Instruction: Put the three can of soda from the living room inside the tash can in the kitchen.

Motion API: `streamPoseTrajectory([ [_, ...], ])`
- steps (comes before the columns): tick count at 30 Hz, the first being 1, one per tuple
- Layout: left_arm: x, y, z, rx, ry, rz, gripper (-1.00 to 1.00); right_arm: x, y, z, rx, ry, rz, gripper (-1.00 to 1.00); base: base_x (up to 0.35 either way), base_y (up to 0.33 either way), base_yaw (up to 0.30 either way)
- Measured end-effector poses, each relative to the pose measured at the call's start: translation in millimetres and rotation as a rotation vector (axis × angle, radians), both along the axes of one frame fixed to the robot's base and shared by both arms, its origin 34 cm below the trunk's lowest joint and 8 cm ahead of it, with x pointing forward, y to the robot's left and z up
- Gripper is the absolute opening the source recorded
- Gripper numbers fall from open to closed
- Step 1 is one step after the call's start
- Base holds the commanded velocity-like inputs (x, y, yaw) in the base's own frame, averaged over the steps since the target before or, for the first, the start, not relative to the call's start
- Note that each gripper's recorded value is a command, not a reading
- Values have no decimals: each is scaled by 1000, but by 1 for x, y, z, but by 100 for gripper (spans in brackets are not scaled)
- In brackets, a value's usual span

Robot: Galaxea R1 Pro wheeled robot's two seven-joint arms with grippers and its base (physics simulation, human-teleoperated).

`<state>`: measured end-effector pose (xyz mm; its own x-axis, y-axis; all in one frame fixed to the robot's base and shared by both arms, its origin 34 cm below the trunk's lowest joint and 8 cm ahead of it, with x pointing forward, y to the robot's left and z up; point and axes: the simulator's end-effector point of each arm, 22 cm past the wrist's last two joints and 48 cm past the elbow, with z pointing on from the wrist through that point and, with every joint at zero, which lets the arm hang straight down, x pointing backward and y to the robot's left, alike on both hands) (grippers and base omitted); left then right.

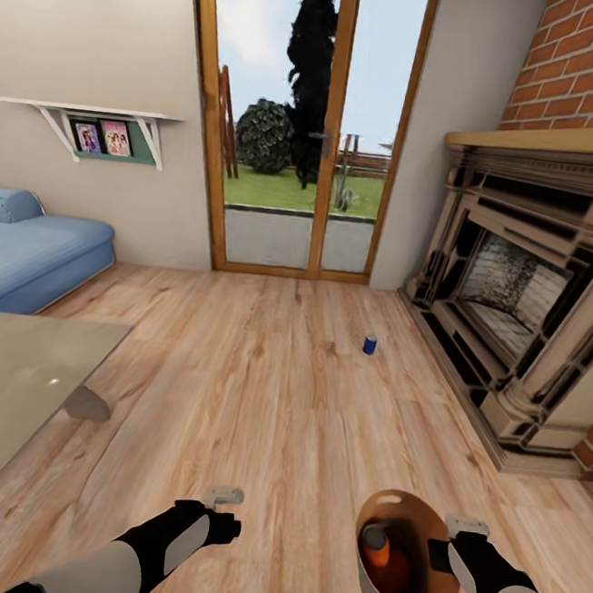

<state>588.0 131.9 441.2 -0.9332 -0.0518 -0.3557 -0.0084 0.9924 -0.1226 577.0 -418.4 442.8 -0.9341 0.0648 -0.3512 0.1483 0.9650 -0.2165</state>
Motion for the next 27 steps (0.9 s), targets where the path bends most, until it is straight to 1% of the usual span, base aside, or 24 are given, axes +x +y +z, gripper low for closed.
streamPoseTrajectory([
  [9,0,0,0,0,0,0,100,0,3,-1,3,1,4,-100,343,-85,-96],
  [19,2,0,0,0,-11,3,100,0,5,-1,6,2,4,-100,344,-20,-203],
  [27,3,1,1,1,-15,4,100,1,10,-2,12,0,6,-100,344,-1,-52],
])
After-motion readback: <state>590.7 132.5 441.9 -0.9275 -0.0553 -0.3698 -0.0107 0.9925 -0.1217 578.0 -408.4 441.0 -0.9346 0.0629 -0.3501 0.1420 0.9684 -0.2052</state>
